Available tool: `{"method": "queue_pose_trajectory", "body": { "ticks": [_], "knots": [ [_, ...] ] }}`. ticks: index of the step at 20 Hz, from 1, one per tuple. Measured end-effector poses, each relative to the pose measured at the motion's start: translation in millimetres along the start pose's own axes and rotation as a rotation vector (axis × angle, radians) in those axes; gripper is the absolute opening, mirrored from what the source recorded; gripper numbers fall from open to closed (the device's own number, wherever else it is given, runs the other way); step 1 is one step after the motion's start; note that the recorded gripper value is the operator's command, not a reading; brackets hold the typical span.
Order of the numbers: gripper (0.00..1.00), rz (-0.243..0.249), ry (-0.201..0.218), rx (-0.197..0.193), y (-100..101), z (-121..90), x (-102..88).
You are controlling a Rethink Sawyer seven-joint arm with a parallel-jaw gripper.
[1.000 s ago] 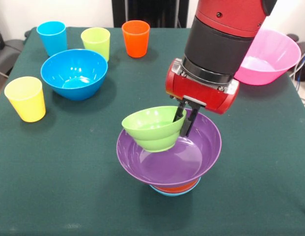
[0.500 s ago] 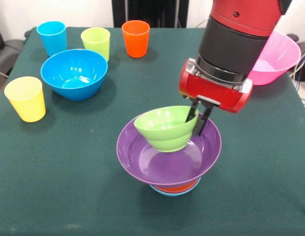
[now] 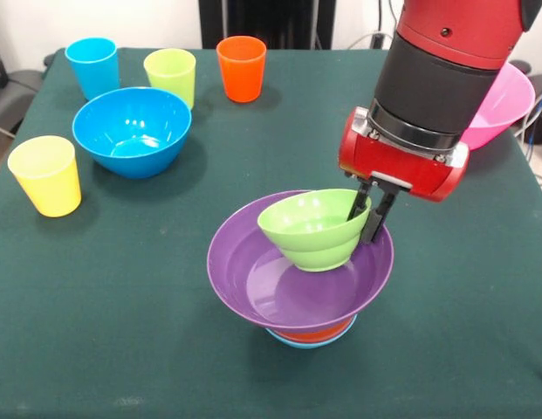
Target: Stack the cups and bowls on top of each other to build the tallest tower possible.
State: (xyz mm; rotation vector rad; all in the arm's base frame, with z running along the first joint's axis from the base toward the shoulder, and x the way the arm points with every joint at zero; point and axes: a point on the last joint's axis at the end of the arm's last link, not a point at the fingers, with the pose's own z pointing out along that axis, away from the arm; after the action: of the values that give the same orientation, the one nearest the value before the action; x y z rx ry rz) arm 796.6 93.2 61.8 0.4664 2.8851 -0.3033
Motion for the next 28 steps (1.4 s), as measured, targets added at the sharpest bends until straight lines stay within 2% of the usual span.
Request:
{"method": "queue_pose_trajectory", "body": {
  "ticks": [7,15,28],
  "knots": [
    [0.0,-0.002,-0.01,-0.006,1.8,8.7,1.0],
    [0.0,0.003,-0.039,-0.016,3.5,5.8,-9.1],
    [0.0,0.004,-0.067,-0.03,3.9,8.4,-12.6]
  ]
}}
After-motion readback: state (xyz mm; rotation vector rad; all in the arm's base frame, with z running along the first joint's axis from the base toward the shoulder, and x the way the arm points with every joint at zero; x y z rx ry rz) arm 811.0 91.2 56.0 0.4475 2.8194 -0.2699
